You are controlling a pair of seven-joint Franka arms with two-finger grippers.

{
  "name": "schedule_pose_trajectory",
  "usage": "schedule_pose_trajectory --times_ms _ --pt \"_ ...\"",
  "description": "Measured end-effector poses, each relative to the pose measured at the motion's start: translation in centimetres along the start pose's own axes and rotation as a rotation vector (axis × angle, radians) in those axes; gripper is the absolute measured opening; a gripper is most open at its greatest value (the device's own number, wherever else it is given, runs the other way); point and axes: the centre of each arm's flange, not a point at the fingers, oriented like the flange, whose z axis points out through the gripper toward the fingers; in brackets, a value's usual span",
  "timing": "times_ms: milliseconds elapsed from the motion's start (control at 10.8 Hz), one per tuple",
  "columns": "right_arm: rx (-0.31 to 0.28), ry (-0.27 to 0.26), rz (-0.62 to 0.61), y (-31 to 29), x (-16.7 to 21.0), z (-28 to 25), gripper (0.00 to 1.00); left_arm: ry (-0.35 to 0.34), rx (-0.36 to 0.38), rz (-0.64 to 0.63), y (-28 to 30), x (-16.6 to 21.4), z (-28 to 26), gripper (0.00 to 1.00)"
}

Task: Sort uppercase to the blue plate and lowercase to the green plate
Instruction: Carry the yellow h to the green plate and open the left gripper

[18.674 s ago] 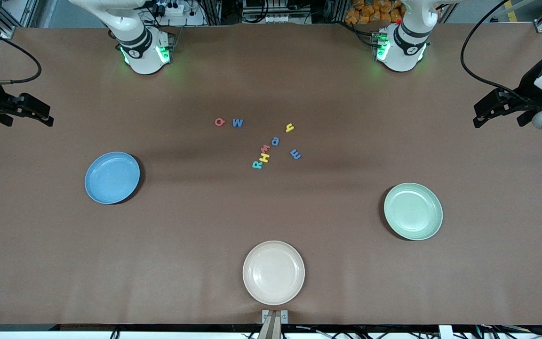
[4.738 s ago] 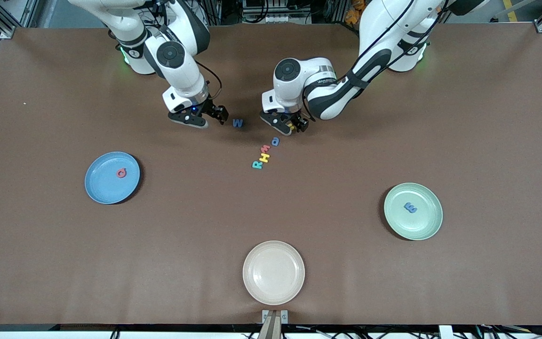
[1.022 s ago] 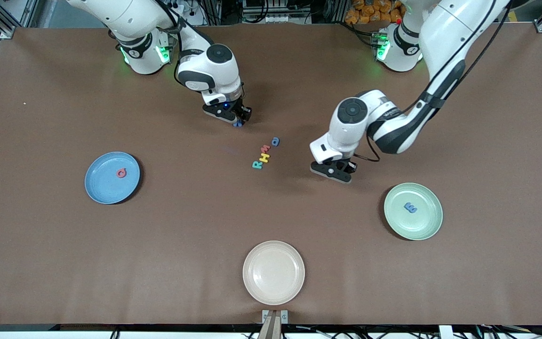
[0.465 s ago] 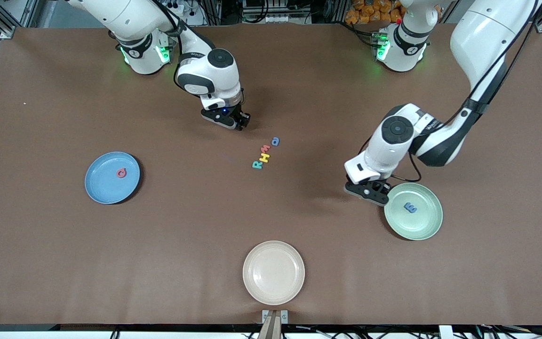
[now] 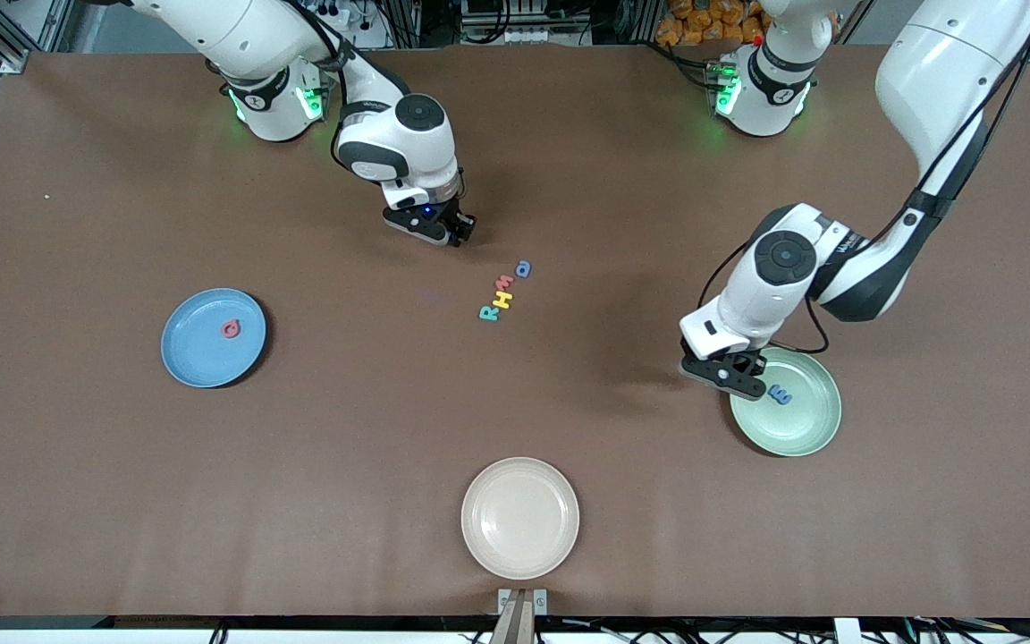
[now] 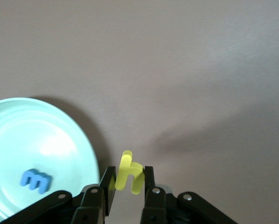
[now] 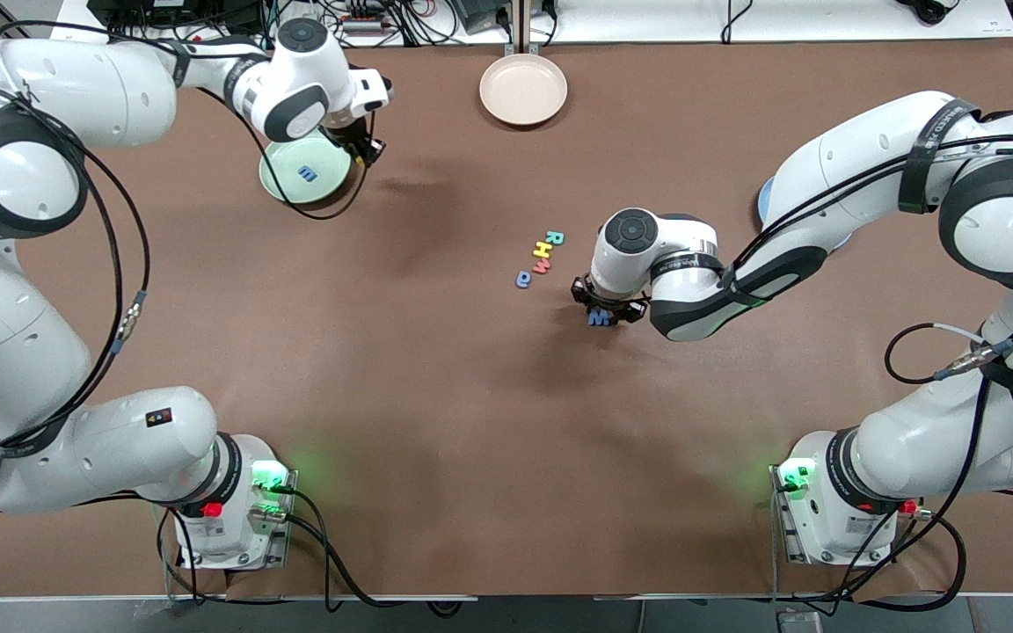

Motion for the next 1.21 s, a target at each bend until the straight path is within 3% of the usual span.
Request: schedule_pose_trajectory --times_ms 279,372,1208 --pt "0.003 0.001 -0.003 -0.1 0.0 -0.1 0.46 -0.014 0.004 0.027 -3.2 -0.8 0.5 0.29" --pt "0.005 0.001 -0.004 -0.2 0.0 -0.2 0.37 -0.020 0.005 0.037 -4.2 -1.2 0.7 0.29" --pt "0.005 0.003 -0.034 -0.2 0.1 -0.2 0.37 -0.029 0.000 0.014 -7.8 -1.4 0.3 0.29"
